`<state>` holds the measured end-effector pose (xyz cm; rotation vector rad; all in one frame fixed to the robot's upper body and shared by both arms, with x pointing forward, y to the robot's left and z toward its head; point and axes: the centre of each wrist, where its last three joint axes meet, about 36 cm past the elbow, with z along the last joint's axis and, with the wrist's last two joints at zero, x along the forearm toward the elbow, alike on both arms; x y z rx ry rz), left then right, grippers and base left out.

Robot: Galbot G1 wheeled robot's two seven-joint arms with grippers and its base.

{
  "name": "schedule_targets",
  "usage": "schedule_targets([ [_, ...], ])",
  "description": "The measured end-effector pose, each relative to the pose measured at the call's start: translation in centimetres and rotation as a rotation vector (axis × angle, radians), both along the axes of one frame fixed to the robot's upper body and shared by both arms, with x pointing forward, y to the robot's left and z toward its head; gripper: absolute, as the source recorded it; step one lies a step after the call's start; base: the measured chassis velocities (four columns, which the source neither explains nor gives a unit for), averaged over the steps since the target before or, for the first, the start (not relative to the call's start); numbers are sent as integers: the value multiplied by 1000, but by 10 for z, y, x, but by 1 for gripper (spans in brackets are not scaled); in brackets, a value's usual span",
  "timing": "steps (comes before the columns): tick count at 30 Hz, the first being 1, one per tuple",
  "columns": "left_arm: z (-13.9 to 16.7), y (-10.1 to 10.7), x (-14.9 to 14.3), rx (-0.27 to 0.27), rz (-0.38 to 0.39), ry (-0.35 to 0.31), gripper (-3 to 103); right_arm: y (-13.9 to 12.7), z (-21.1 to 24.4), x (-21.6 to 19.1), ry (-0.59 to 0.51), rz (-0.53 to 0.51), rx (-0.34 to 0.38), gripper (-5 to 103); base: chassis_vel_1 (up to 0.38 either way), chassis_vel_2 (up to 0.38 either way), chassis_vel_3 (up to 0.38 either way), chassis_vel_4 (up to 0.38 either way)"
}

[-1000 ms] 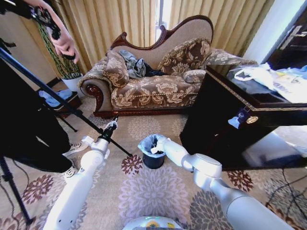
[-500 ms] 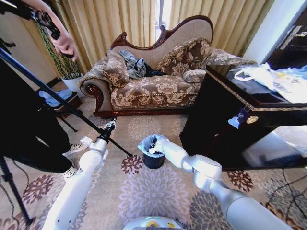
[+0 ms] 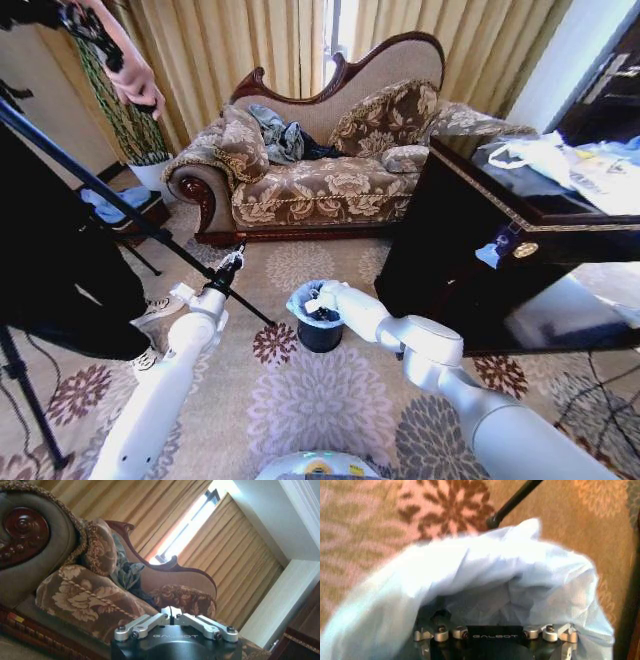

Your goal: Place a garbage bag over the trash bin.

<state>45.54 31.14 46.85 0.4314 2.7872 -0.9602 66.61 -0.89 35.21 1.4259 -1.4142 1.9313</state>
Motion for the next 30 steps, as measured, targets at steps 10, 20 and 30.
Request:
schedule_targets([
  [10,-2,-5,0,-5,-16,5,0,-8,10,6,-30,-38,24,100,0,0,0,0],
  [20,1,-6,3,-4,-21,-3,0,-25,16,17,-53,-28,-23,100,0,0,0,0],
  [30,2,-5,3,-8,-25,-3,0,-25,13,9,-50,3,-34,100,0,0,0,0],
])
